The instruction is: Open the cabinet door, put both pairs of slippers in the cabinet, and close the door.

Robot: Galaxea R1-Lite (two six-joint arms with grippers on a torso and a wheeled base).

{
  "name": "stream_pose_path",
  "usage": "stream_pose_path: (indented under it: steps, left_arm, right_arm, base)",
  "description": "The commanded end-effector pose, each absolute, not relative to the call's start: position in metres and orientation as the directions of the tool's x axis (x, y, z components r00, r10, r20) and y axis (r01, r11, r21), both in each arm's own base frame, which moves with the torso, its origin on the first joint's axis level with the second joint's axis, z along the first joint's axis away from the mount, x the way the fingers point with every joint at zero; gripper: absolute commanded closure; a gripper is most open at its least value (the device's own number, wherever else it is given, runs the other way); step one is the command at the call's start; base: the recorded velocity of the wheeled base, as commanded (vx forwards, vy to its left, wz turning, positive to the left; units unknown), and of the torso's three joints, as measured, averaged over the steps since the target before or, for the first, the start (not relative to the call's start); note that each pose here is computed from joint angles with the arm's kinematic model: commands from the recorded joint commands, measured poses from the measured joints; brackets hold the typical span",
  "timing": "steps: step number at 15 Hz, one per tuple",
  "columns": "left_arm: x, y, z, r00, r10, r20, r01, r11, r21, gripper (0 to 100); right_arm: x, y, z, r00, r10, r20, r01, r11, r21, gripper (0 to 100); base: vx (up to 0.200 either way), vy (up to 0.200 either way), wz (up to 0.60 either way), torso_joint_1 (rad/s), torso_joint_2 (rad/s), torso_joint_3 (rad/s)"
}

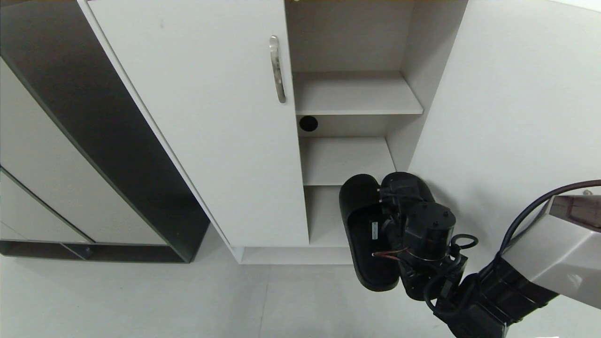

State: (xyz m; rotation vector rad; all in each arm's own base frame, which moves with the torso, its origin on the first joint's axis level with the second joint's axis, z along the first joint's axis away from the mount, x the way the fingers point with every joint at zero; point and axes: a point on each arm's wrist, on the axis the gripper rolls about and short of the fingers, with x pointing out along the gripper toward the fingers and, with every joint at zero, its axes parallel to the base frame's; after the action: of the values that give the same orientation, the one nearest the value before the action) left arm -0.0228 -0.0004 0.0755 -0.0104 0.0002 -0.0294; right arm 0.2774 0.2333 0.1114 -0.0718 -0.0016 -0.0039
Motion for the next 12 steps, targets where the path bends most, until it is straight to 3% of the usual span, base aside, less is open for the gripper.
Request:
stream_pose_path:
  steps: [1, 12]
  left_arm:
    - [-0.0227, -0.0004, 0.0755, 1.000, -0.029, -0.002, 0.029, 1.000, -0.011, 100]
    - [-0.0227, -0.0004, 0.0755, 1.000, -0.029, -0.002, 0.029, 1.000, -0.011, 100]
  right_arm:
    - [0.2800, 0.2294, 0.1136, 1.000, -0.018, 0.007, 0.019, 0.998, -0.067, 100]
    - [0.2847, 0.2224, 0.1166, 0.999, -0.041, 0.012, 0.042, 0.997, -0.064, 100]
  base:
    - [0.000, 0.000, 0.00, 0.000, 0.00, 0.000]
    - [0.000, 0.000, 0.00, 0.000, 0.00, 0.000]
